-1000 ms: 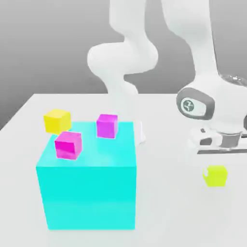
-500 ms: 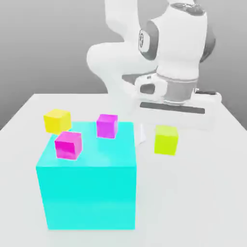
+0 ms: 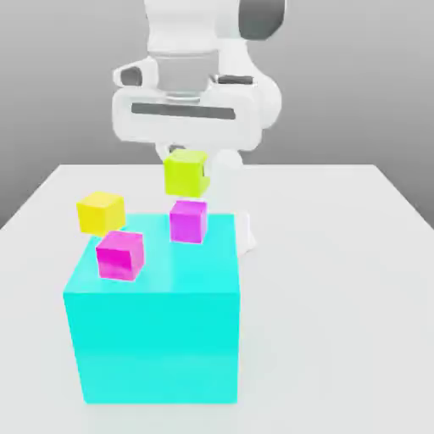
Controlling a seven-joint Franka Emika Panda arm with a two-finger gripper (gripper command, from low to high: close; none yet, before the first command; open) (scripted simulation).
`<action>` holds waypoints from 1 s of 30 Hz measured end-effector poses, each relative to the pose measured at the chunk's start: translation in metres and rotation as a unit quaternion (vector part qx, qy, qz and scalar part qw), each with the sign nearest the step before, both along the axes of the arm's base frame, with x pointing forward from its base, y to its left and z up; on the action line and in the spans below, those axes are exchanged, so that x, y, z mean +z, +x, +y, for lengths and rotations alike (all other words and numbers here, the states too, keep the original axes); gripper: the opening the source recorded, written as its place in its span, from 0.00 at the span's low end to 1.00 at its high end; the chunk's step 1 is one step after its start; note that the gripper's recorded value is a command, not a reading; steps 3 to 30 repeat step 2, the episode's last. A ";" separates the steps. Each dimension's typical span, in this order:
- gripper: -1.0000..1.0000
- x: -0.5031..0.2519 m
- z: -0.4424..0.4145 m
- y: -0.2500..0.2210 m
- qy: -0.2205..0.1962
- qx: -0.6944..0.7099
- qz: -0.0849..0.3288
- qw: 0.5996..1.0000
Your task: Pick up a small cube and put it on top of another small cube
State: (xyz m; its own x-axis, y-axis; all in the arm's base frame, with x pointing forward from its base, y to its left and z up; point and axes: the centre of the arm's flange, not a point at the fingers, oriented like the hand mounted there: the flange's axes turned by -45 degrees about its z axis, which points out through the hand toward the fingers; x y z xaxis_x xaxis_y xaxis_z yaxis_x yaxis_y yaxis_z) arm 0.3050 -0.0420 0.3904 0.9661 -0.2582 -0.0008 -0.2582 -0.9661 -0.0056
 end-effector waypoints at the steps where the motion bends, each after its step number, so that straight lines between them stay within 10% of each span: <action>1: 1.00 0.000 0.000 0.000 0.000 0.000 0.000 1.000; 30: 1.00 0.000 0.000 0.000 0.000 0.000 0.000 1.000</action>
